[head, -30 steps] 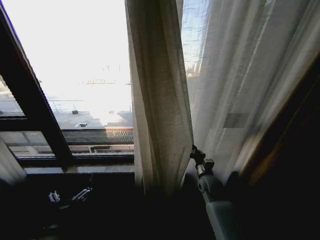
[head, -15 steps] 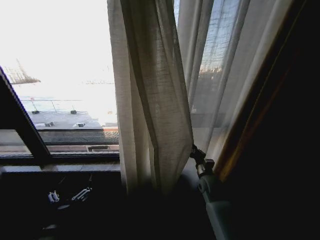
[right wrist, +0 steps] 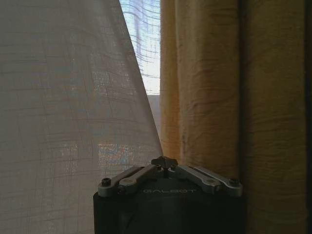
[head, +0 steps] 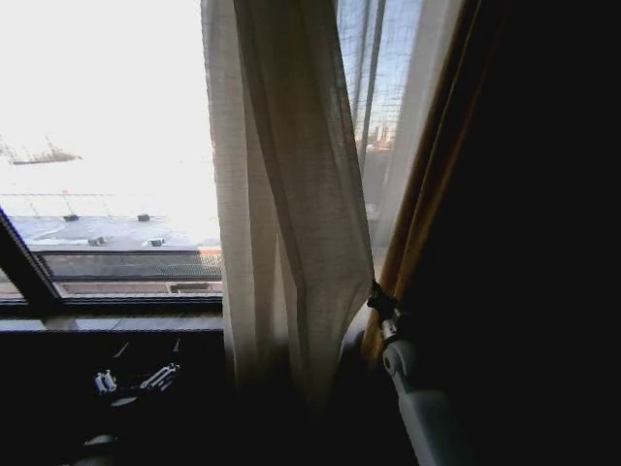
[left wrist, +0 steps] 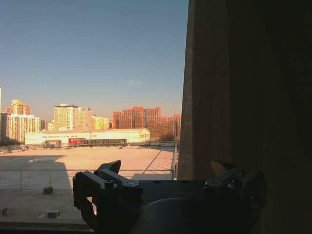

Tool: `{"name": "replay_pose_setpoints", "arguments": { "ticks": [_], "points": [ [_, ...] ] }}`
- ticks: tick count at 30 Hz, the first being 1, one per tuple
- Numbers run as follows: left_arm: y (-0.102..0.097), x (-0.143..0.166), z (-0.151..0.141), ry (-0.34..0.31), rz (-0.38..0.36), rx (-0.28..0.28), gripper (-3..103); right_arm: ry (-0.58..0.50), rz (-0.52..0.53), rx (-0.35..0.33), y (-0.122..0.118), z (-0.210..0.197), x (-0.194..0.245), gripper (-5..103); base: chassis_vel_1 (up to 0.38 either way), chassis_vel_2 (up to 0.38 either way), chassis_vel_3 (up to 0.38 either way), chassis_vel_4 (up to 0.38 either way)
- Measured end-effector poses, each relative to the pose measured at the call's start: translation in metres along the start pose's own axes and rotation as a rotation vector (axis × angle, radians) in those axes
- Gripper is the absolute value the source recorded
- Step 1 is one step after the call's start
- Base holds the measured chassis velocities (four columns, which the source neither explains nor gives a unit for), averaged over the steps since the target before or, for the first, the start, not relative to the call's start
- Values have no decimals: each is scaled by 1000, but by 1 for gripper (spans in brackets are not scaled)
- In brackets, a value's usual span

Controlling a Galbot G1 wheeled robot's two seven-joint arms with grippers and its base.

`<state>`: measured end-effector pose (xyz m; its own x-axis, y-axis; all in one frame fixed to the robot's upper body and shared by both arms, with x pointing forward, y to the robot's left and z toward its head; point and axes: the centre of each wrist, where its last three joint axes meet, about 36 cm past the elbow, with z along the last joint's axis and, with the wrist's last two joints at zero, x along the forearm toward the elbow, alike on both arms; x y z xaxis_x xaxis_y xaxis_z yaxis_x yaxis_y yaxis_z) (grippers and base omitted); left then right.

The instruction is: Open the curtains by pulling them apart, changing their state from closed to fully open.

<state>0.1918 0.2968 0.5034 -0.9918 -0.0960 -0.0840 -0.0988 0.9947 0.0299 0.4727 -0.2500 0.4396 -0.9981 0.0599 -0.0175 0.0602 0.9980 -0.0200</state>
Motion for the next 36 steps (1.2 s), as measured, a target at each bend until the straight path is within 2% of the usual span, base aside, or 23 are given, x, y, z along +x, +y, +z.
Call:
{"name": "replay_pose_setpoints", "arguments": {
  "ticks": [5,8,11,12,14,15,18,20,24,25,26,29,32,36],
  "points": [
    [1,-1,3,4,1,1,100,7,8,2,-2,2,0,0,-120,-117,122,113],
    [2,-1,5,8,2,0,100,11,11,1,0,4,0,16,0,0,0,0],
    [2,-2,6,10,1,1,100,13,7,1,1,5,3,21,0,0,0,0],
    [2,-2,7,10,0,2,100,12,-6,4,4,4,9,32,70,37,-30,-56],
    [2,-2,7,10,0,2,100,14,-21,7,8,4,16,32,70,31,-42,-56],
    [2,-2,7,10,0,2,100,16,-27,9,9,4,19,37,0,0,0,0],
    [2,-2,8,10,0,5,100,41,-93,21,24,2,47,54,0,0,0,0],
    [2,-2,9,10,1,7,100,53,-110,20,29,1,56,54,0,0,0,0],
    [0,-3,9,6,1,12,100,74,-166,-6,50,-5,95,76,0,0,0,0],
    [0,-3,9,6,1,12,100,74,-166,-6,50,-5,95,76,0,0,0,0],
    [1,-3,9,6,1,13,100,70,-172,-12,53,-8,101,81,0,0,0,0],
    [1,-3,8,5,-1,13,100,58,-177,-21,58,-13,109,86,0,0,0,0],
    [1,-2,7,3,0,13,100,36,-178,3,62,-14,116,99,0,0,0,0],
    [0,-2,6,1,2,15,100,28,-177,35,65,-10,118,100,0,0,0,0]
  ]
}}
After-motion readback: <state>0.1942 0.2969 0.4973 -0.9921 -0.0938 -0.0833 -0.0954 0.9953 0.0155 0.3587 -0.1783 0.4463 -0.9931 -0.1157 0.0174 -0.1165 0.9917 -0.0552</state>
